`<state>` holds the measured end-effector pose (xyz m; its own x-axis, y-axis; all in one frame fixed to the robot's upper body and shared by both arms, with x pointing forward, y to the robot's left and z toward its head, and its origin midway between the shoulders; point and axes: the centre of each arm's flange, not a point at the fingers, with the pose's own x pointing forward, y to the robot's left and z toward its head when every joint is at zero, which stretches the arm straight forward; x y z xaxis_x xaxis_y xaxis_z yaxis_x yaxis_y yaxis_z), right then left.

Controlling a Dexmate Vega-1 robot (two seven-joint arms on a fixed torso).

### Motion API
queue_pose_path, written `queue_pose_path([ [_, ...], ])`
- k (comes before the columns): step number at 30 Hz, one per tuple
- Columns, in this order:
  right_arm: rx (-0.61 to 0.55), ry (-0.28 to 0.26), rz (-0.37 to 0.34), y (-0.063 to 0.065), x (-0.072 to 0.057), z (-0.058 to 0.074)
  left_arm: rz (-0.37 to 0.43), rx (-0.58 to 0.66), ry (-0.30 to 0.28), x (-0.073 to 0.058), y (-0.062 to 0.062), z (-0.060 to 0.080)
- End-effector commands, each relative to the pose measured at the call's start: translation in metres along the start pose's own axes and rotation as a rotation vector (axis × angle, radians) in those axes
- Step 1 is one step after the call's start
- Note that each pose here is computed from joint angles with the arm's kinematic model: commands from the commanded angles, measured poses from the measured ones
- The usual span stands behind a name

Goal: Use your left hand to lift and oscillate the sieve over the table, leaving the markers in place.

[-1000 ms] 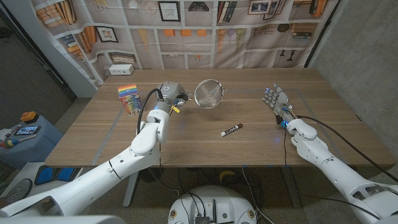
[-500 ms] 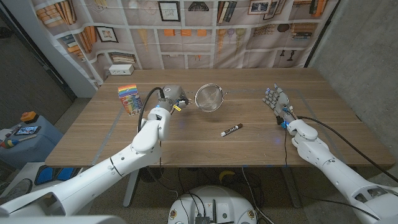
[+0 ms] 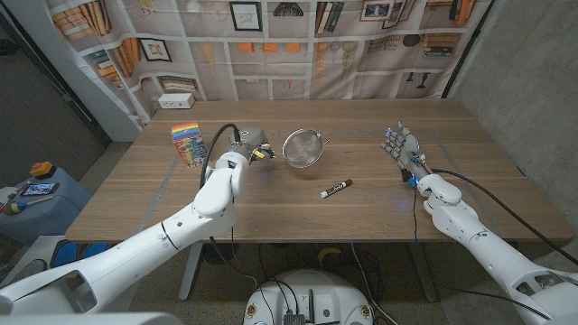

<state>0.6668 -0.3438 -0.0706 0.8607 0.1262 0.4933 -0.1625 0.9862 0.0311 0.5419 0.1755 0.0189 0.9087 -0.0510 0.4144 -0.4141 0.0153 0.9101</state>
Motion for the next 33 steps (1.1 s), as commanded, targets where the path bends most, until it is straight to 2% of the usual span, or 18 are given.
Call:
queue_pose_path([
  [1,0.001,-0.003,0.003,0.001,-0.002,0.000,-0.112,0.008,0.034,0.003,0.001,-0.003],
  [14,-0.003,-0.003,-0.013,-0.004,-0.009,0.001,-0.134,0.018,0.039,0.003,-0.002,-0.002],
  [18,-0.004,0.000,-0.015,-0.004,-0.010,0.001,-0.113,0.019,0.029,0.005,-0.003,-0.002],
  [23,0.000,0.001,-0.014,-0.004,-0.009,0.000,-0.087,0.028,0.004,0.009,-0.007,-0.003],
  [33,-0.005,0.004,-0.009,-0.004,-0.008,0.001,-0.092,0.021,-0.012,0.024,-0.017,-0.006],
])
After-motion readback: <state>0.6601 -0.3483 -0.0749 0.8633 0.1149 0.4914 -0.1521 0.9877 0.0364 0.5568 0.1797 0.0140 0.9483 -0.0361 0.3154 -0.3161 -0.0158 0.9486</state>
